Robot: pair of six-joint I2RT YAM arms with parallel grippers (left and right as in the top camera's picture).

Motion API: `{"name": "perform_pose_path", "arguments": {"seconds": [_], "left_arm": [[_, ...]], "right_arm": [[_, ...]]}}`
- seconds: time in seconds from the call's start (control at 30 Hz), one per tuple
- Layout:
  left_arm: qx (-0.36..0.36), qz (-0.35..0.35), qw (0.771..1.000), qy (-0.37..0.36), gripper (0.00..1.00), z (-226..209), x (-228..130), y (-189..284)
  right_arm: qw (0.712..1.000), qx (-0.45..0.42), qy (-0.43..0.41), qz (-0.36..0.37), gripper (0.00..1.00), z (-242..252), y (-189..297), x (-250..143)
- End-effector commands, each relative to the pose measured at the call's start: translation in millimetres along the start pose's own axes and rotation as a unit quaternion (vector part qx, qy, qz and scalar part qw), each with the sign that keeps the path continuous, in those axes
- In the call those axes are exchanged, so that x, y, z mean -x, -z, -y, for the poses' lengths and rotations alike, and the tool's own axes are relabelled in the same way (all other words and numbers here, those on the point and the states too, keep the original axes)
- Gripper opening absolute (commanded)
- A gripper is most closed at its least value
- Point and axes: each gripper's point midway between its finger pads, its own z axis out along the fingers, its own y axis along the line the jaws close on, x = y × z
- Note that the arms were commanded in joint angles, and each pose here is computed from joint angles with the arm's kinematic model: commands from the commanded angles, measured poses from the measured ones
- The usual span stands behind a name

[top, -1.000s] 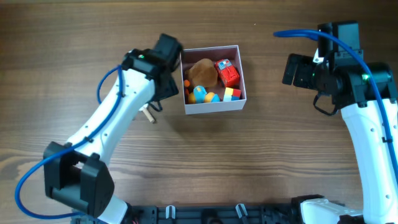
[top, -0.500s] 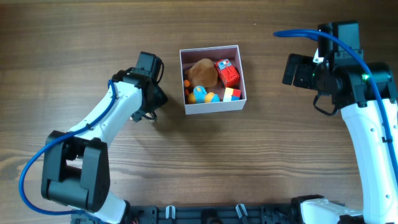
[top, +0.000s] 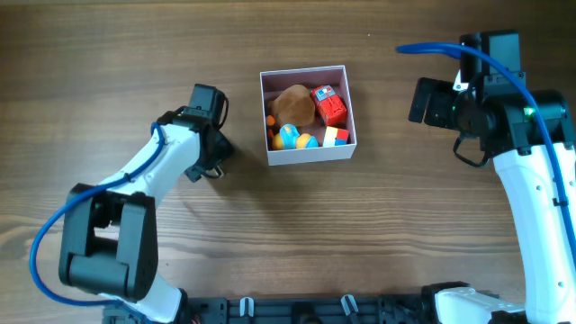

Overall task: Pack container
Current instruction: 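Move the left gripper to the paddle-ball toy and grasp its handle, then lower the paddle-ball toy into the box and release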

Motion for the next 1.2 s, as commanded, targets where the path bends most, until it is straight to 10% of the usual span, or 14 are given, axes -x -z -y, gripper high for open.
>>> {"name": "perform_pose_path", "arguments": {"seconds": [0.0,0.57,0.87,1.17], "left_arm": [[0.016,-0.008,1.0,0.009,0.67,-5.3,-2.5,-13.9],[0.022,-0.023,0.999,-0.001,0.31,-3.5,-10.2,-26.5],[-0.017,-0.043,0.978,-0.203,0.04,16.8,-28.0,-20.2],[-0.071,-0.007,0.962,-0.263,0.04,53.9,6.0,83.9]], "right_arm": [[1.0,-0.01,-0.008,0.0,1.0,3.9,-2.7,0.7],[1.0,-0.01,-0.008,0.0,1.0,3.9,-2.7,0.7],[1.0,-0.01,-0.008,0.0,1.0,3.9,-2.7,0.7],[1.0,-0.01,-0.008,0.0,1.0,3.9,-2.7,0.7]]}}
